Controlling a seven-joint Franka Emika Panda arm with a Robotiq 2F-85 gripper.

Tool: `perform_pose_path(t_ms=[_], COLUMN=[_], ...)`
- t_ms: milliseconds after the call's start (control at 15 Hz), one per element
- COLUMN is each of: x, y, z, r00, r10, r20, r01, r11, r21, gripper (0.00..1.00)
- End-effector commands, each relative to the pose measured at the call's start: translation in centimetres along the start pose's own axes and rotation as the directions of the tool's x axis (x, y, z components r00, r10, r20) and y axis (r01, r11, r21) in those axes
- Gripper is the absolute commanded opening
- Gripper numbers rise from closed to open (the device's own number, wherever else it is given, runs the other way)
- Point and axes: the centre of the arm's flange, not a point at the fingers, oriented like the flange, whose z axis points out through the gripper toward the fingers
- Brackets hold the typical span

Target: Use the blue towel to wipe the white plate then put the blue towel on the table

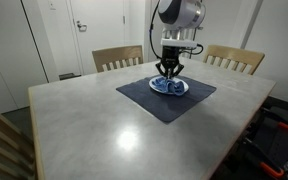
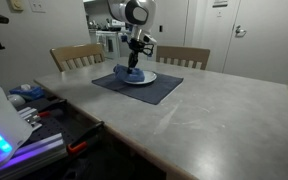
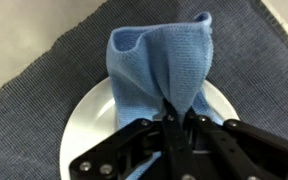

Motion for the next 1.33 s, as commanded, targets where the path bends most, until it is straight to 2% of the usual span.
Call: perform_pose_path(t_ms=[0,133,333,533,733,800,933,1000,1267], x=[-2.1,-2.4,-3.7,-6.3,-9.3,-10.5,-12.1,-11.9,-9.5], y=[-1.9,-3.3,-6.0,-10.5,-15.3,-16.4,-17.5,-17.5,-16.6], z=[-0.9,-2.8,-6.6,-8.8,-7.6,-6.7,-5.3,-4.7,-3.0], r00=[0.999,0.99,0.955,0.895,0.822,0.81,0.802,0.806,0.84], r10=[-0.044,-0.1,-0.238,-0.382,-0.524,-0.549,-0.568,-0.561,-0.49], r20=[-0.025,-0.102,-0.18,-0.231,-0.223,-0.207,-0.183,-0.187,-0.232], r01=[0.045,0.106,0.25,0.397,0.528,0.55,0.563,0.551,0.472], r11=[0.998,0.993,0.967,0.918,0.848,0.833,0.822,0.828,0.872], r21=[0.049,0.054,0.051,0.017,-0.045,-0.056,-0.084,-0.108,-0.134], gripper=[0.03,0.03,0.03,0.03,0.03,0.03,0.03,0.03,0.03])
